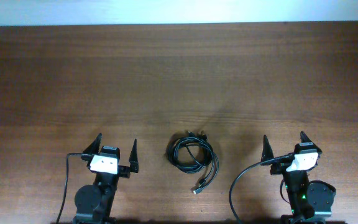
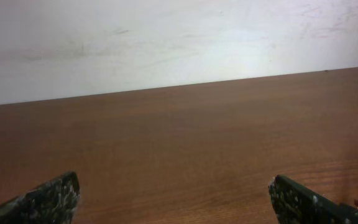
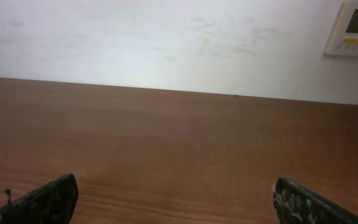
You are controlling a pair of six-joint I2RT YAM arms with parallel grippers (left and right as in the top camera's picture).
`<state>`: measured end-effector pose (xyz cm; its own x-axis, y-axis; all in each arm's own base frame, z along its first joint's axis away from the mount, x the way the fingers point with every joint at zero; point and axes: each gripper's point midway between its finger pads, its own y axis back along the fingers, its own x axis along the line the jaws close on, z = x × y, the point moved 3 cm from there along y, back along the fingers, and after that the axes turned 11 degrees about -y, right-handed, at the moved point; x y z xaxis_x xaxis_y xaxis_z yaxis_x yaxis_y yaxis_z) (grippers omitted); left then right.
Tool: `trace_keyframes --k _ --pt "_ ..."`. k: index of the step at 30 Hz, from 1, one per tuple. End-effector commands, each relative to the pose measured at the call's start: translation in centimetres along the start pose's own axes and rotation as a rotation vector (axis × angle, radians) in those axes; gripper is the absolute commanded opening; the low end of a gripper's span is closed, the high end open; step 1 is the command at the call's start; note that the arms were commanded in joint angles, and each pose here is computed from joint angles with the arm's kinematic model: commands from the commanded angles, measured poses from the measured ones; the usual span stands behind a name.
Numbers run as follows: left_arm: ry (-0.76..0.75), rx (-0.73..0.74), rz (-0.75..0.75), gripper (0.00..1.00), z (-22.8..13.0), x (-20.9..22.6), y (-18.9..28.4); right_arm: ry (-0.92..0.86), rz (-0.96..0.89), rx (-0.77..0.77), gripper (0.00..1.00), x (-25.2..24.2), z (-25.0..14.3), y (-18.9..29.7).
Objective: Untangle cables
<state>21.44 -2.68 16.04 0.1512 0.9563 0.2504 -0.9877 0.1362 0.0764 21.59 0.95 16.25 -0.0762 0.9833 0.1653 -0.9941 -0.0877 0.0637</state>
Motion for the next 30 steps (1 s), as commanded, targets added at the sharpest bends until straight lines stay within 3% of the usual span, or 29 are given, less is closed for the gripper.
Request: trace_keyframes --k 1,17,30 --pt "-0.015 0.002 0.003 0.99 -0.1 0.1 0.0 -0.006 -0.024 0.001 0.99 -0.4 -0.2 0.0" --pt "0.019 -0.003 -0.012 0.99 -0.1 -0.2 0.0 -0.006 -0.024 0.001 0.99 -0.4 -0.2 0.0" --pt "0.017 0.157 -0.275 0.99 3.5 -2.5 4.5 -0.006 -0.024 0.001 0.99 -0.4 -0.2 0.0"
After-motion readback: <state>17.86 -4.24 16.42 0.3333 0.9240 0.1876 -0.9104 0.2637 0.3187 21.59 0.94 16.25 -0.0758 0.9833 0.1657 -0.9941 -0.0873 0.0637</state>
